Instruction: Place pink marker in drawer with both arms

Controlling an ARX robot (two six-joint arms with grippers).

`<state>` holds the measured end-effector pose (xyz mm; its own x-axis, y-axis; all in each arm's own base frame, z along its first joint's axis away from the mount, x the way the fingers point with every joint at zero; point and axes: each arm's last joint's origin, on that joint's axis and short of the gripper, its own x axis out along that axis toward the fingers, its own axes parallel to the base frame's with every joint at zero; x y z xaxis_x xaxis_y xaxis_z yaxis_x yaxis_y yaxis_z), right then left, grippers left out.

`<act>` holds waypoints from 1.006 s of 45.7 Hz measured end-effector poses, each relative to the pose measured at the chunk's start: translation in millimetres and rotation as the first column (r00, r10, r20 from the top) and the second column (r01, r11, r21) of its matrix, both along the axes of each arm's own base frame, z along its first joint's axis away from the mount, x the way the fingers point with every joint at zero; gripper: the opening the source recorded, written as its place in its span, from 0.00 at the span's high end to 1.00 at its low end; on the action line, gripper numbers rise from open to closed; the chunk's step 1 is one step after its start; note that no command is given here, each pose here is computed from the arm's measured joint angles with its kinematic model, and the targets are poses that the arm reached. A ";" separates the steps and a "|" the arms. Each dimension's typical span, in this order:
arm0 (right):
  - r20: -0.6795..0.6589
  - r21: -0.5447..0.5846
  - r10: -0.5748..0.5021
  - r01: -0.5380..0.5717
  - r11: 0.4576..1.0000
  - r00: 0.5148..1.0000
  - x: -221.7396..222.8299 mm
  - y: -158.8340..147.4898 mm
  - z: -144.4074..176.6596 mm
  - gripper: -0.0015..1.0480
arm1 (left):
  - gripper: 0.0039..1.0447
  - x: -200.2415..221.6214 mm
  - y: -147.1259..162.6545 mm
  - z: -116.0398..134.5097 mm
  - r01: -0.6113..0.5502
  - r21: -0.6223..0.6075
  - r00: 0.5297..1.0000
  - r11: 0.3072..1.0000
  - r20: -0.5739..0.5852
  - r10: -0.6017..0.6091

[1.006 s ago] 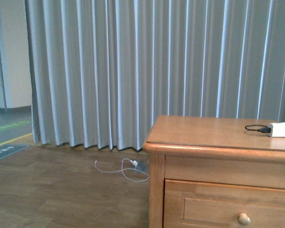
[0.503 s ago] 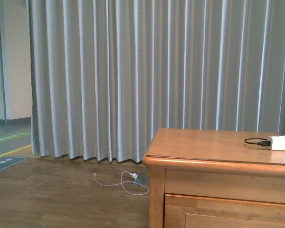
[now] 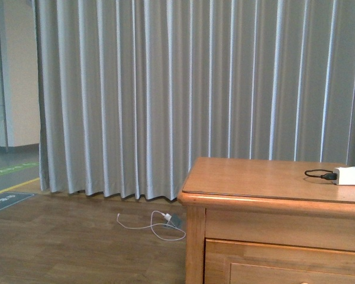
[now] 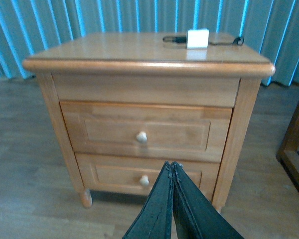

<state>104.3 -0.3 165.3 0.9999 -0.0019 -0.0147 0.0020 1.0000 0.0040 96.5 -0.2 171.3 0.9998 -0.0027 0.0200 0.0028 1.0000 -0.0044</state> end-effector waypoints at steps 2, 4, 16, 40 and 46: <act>-0.003 0.000 0.000 0.000 1.000 1.000 -5.0 0.0 -1.5 0.99 | 0.06 0.0 0.0 0.0 -0.001 0.000 1.000 1.000 0.000 0.001; 0.018 0.000 0.000 0.000 1.000 1.000 -6.4 0.0 0.2 0.99 | 0.06 0.0 0.0 0.0 0.000 0.000 1.000 1.000 0.000 0.000; 0.018 0.000 0.000 0.000 1.000 1.000 -6.7 0.0 0.0 0.99 | 0.06 0.0 0.0 0.0 0.000 0.000 1.000 1.000 0.000 0.000; 0.018 -0.002 0.000 0.000 1.000 1.000 -6.7 0.0 0.0 0.12 | 0.06 0.0 0.0 0.0 0.000 0.000 1.000 1.000 0.000 0.000; 0.018 -0.001 0.000 0.000 1.000 1.000 -6.7 0.0 0.0 0.09 | 0.06 0.0 0.0 0.0 0.000 0.000 1.000 1.000 0.000 0.000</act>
